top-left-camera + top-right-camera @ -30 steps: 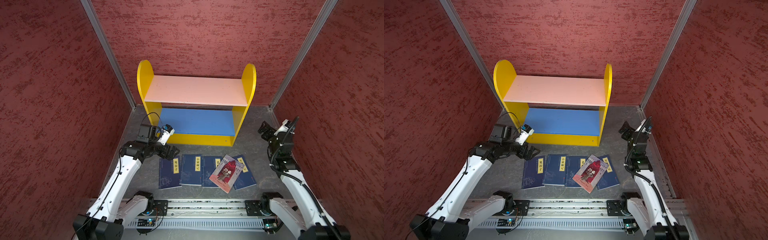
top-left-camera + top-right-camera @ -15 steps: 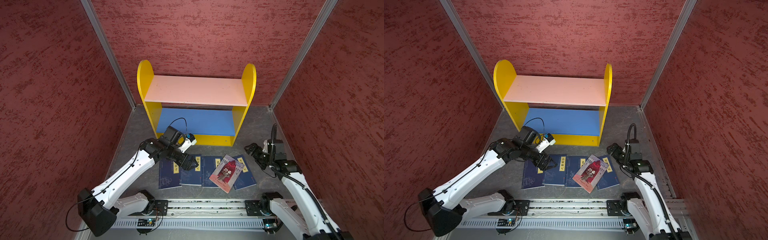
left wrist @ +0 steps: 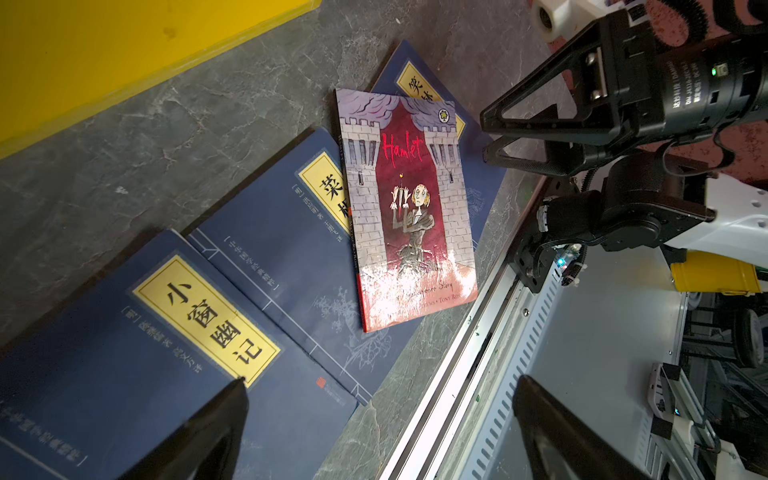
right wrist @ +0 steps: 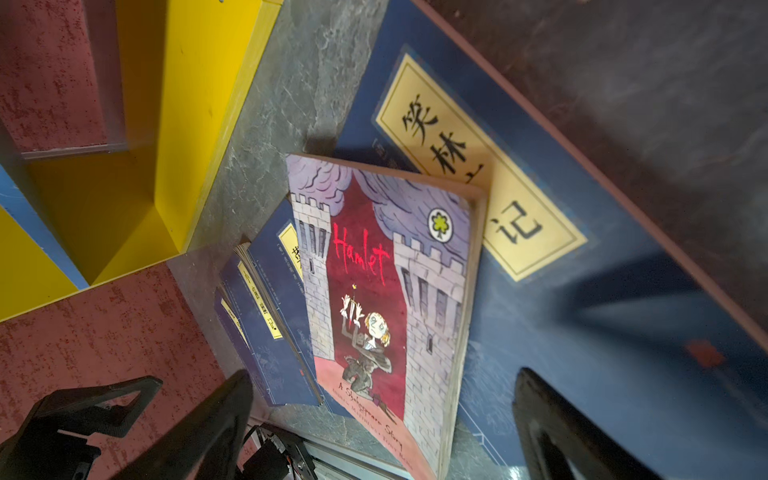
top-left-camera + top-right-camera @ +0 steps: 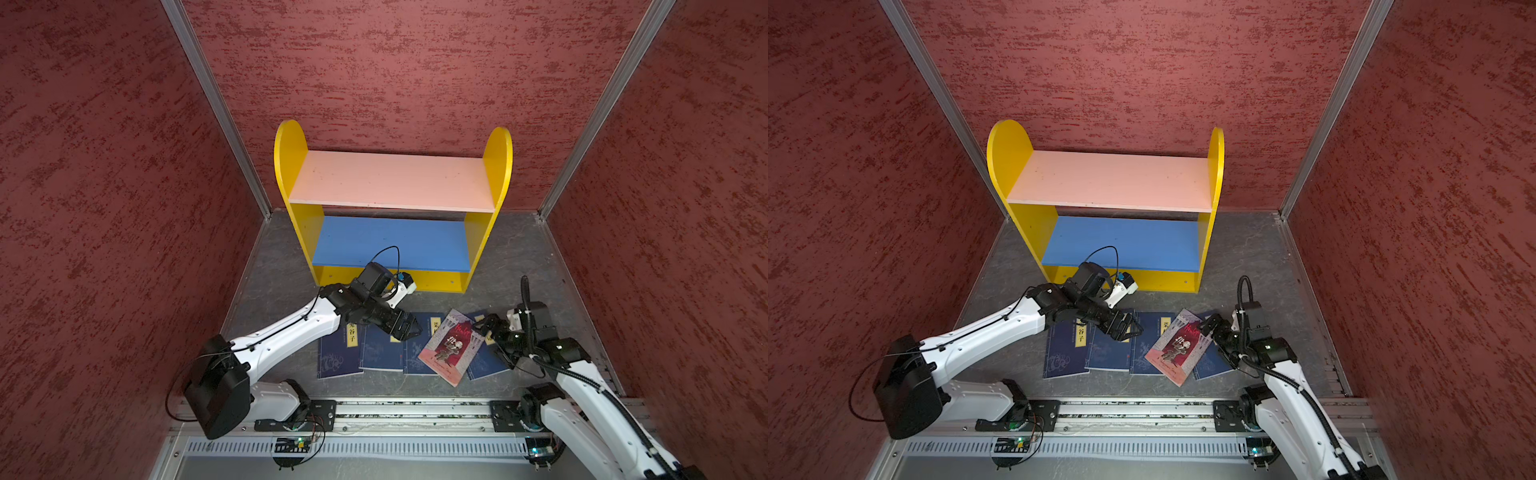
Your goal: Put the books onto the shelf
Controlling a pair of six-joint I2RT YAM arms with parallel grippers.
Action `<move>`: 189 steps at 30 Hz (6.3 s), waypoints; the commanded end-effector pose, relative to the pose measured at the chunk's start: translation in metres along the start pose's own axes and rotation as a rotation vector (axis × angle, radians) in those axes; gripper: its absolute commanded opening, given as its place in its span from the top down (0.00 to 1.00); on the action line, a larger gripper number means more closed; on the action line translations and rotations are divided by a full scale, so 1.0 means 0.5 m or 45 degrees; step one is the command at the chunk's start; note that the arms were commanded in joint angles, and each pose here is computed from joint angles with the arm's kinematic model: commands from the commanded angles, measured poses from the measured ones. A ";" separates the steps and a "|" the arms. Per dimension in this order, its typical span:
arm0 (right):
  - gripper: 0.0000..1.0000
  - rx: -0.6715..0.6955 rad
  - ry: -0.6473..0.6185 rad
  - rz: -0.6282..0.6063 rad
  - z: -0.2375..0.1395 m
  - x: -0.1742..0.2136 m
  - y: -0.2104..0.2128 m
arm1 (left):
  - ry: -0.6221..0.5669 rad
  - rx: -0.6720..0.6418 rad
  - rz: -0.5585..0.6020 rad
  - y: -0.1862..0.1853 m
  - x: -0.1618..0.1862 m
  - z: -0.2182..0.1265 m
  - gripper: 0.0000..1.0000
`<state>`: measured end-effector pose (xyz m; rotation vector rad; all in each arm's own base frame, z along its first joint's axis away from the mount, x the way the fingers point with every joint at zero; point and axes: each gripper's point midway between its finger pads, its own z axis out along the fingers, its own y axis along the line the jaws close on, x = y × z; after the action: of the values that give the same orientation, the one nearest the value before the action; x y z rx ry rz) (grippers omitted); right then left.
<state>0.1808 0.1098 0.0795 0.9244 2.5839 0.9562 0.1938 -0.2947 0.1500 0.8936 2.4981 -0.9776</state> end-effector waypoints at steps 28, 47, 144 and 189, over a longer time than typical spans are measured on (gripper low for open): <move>0.05 -0.026 -0.035 -0.091 0.082 0.000 -0.014 | 0.088 0.157 -0.151 0.005 -0.002 0.143 0.01; 0.05 -0.056 -0.012 -0.120 0.095 0.026 -0.012 | 0.326 0.165 -0.327 0.021 0.062 0.232 0.15; 0.01 -0.948 -0.611 -0.524 -0.485 0.005 0.437 | -0.559 0.410 0.246 -0.246 -0.320 -0.375 1.00; 0.25 -1.490 -0.216 -0.834 -0.312 0.160 1.015 | -1.316 0.621 -0.707 -0.043 -0.486 -0.766 1.00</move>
<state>0.3076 0.3835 0.4892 -0.1410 1.6311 1.6071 0.3585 -0.1474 0.5299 -0.3583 1.6712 -1.6782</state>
